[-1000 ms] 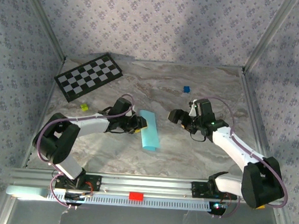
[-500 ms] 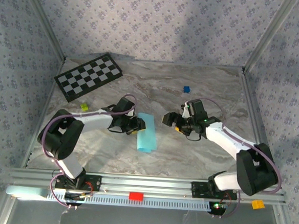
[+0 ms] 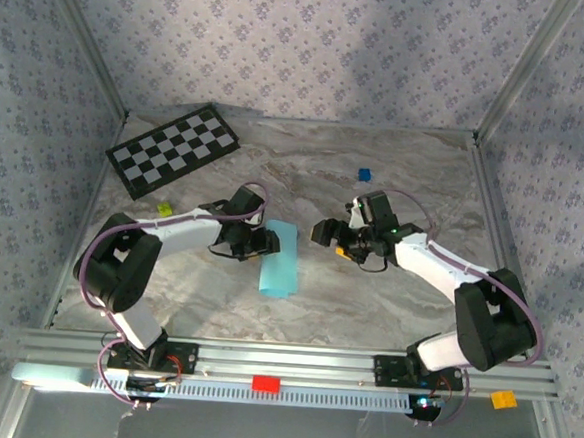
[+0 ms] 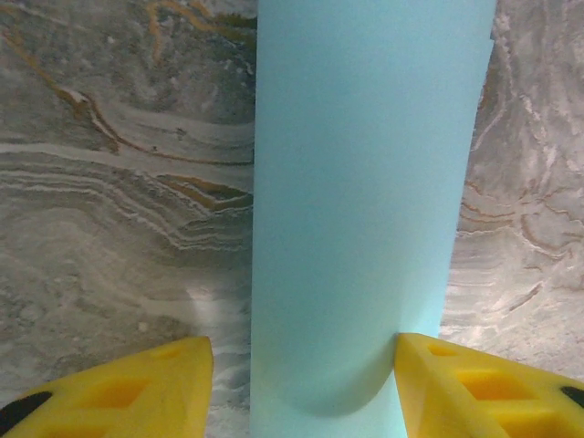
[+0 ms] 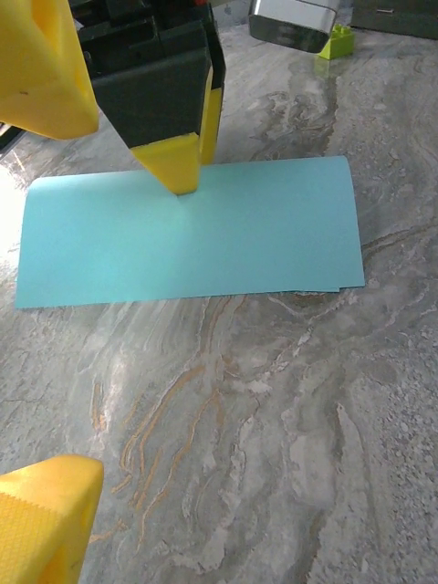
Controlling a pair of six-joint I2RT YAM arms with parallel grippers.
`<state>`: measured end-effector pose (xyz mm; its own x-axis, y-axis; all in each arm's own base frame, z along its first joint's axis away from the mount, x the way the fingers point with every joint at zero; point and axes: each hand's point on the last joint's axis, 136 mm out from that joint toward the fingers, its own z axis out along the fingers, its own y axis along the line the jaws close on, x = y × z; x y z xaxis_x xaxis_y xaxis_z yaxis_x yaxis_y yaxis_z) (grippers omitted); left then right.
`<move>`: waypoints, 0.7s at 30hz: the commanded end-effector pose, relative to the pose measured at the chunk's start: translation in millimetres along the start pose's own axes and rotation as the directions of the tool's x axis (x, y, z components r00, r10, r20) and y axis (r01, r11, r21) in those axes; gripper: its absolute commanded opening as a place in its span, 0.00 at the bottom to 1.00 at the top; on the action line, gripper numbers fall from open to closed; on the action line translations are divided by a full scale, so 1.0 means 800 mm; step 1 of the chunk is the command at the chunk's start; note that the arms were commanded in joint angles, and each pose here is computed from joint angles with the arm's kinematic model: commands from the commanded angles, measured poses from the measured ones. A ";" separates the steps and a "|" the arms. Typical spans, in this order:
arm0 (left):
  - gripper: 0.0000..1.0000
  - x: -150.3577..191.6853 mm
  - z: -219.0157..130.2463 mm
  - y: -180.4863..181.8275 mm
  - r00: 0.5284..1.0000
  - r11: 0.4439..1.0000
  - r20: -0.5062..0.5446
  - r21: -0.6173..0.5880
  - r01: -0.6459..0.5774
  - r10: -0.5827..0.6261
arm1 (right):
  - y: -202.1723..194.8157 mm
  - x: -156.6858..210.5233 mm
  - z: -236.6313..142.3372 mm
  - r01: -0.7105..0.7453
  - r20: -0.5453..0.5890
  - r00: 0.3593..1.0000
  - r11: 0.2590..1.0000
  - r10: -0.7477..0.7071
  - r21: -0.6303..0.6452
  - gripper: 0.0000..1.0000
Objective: Fold a paper plane with a square sheet of paper (pick it up from the middle)
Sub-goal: First fold the square sheet of paper in half at the center of the table.
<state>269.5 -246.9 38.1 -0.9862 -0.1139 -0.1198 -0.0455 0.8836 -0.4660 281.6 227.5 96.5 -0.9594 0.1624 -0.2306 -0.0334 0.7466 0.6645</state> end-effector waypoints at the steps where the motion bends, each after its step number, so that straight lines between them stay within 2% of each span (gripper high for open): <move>1: 0.52 -0.004 -0.006 0.003 0.999 0.999 -0.003 -0.038 -0.039 0.039 | 0.012 0.000 0.005 0.029 -0.021 0.999 0.999 -0.030 -0.024 0.91; 8: 0.46 -0.007 -0.008 0.011 0.998 0.996 -0.015 -0.062 -0.068 0.067 | 0.018 0.007 0.015 0.038 -0.046 0.998 0.999 -0.039 -0.026 0.88; 21: 0.45 0.004 0.006 0.019 0.978 0.981 -0.127 -0.090 -0.175 0.163 | 0.018 0.012 0.020 0.046 -0.069 0.997 0.999 -0.046 -0.009 0.87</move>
<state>269.0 -237.5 25.6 -0.9939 0.0410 -0.1021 0.0764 0.9252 -0.3717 274.7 245.9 87.1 -0.9738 0.1058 -0.2015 -0.0552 0.7489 0.6604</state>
